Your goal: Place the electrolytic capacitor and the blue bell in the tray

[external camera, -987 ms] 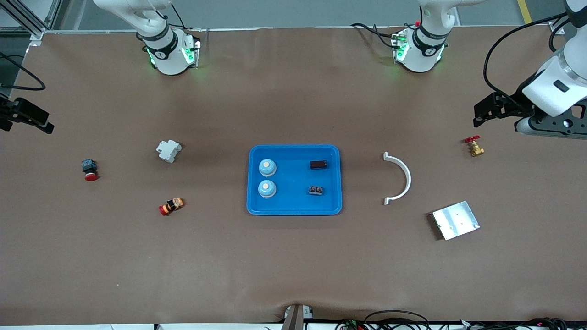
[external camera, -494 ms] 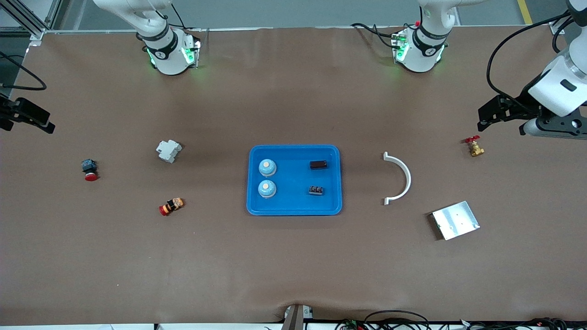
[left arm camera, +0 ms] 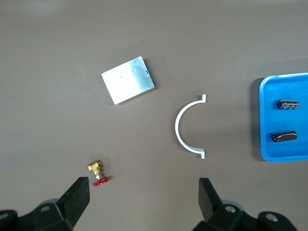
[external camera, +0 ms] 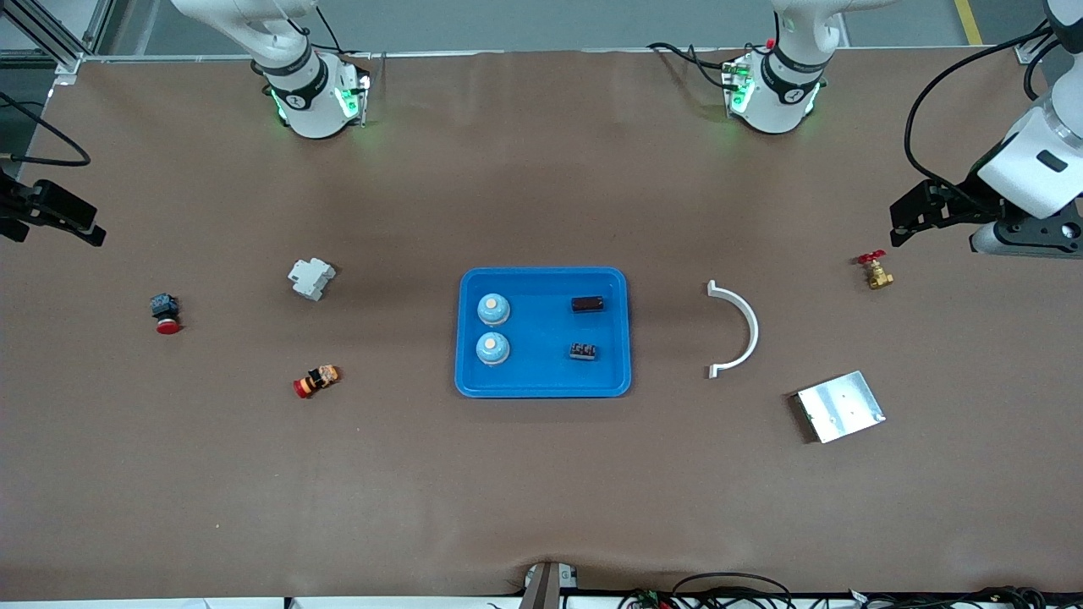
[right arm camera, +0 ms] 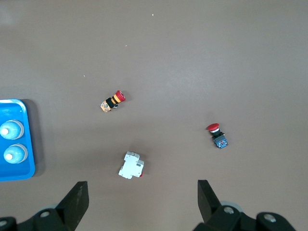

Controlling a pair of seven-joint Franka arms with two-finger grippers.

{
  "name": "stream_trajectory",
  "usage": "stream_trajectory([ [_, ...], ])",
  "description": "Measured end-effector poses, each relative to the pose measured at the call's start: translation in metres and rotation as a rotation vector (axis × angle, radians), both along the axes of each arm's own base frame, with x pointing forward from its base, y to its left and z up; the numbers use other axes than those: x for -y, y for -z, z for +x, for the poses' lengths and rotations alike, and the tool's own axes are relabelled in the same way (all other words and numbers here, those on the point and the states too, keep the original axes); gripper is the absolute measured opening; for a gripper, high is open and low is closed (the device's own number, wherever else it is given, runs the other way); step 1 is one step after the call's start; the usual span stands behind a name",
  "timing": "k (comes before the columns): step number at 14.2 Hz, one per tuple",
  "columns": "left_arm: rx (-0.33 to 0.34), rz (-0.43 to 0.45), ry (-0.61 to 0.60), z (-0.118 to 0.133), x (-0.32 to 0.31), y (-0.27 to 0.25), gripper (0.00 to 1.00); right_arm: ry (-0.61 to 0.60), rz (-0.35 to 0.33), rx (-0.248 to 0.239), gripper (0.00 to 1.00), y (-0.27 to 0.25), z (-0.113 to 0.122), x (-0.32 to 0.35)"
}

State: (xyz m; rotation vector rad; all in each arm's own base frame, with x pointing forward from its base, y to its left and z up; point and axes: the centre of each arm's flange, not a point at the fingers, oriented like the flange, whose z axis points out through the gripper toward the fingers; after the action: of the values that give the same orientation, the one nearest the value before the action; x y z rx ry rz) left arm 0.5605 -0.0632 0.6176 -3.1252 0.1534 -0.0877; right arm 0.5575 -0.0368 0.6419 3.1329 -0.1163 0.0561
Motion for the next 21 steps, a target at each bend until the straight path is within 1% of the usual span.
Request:
stream_trajectory([
  [8,0.016,-0.003,0.000,0.0048,0.0001,0.0040,1.00,0.000,0.000,0.000,1.00,0.0000,0.0000,0.0000],
  [16,0.014,-0.004,0.002,0.0052,-0.0009,0.0050,1.00,0.004,0.000,0.000,1.00,0.0000,-0.0001,0.0020],
  [21,0.009,-0.028,0.001,0.0049,0.0020,0.0063,1.00,0.004,0.000,0.000,1.00,0.0001,0.0000,0.0020],
])
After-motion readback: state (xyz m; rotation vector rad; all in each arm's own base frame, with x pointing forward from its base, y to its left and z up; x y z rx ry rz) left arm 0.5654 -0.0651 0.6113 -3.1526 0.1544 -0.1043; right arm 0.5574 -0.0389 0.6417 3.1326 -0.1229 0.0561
